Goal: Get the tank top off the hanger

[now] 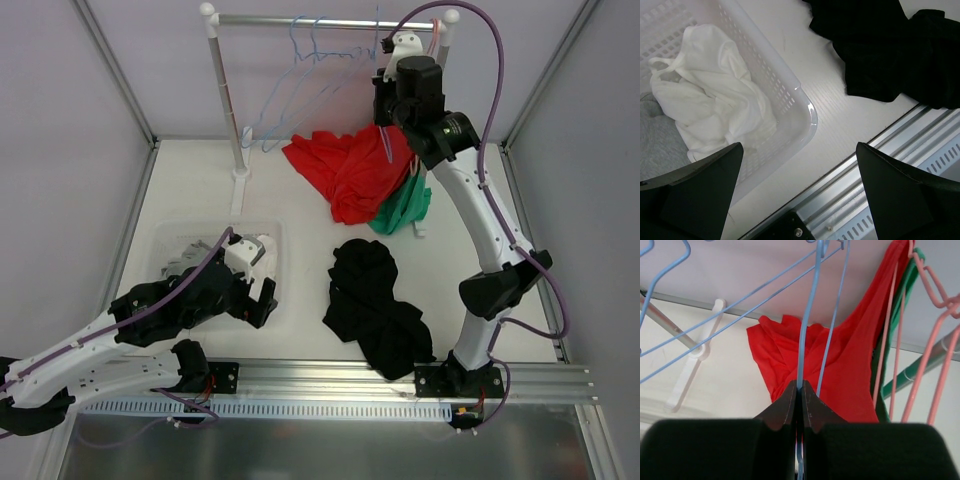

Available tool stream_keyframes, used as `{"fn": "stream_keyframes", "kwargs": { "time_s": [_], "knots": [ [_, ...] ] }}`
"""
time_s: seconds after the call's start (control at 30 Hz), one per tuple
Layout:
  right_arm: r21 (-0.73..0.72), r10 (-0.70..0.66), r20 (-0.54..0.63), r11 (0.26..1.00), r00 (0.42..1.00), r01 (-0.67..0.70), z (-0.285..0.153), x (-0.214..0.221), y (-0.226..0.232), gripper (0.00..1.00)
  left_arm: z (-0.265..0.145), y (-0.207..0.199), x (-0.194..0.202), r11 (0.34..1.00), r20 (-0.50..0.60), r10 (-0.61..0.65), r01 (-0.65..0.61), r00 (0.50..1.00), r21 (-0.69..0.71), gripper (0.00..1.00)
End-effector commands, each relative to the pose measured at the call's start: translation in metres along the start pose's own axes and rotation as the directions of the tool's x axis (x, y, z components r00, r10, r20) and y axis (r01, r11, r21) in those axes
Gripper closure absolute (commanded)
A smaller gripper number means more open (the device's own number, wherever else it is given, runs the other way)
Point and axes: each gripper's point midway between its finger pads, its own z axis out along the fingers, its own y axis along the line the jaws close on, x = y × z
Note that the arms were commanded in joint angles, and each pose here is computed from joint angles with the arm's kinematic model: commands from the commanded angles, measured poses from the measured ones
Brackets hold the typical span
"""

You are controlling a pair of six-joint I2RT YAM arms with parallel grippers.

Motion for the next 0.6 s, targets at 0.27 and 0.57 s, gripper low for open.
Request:
{"fn": "stream_keyframes", "kwargs": {
  "time_s": [0.27, 0.57],
  "knots": [
    [-0.126, 0.119, 0.066, 0.986, 0.991, -0.110, 0.012, -0.020, 0.034, 1.00, -0.007, 0.002, -0.004, 1.000, 0.043, -0.004, 0.003, 0.999, 0.014, 0.01],
    [-0.208, 0.121, 0.050, 0.972, 0.991, -0.109, 0.024, -0.009, 0.071, 1.00, -0.010, 0.010, -0.007, 1.000, 0.075, -0.023, 0.025, 0.997, -0.018, 0.01]
  ]
}}
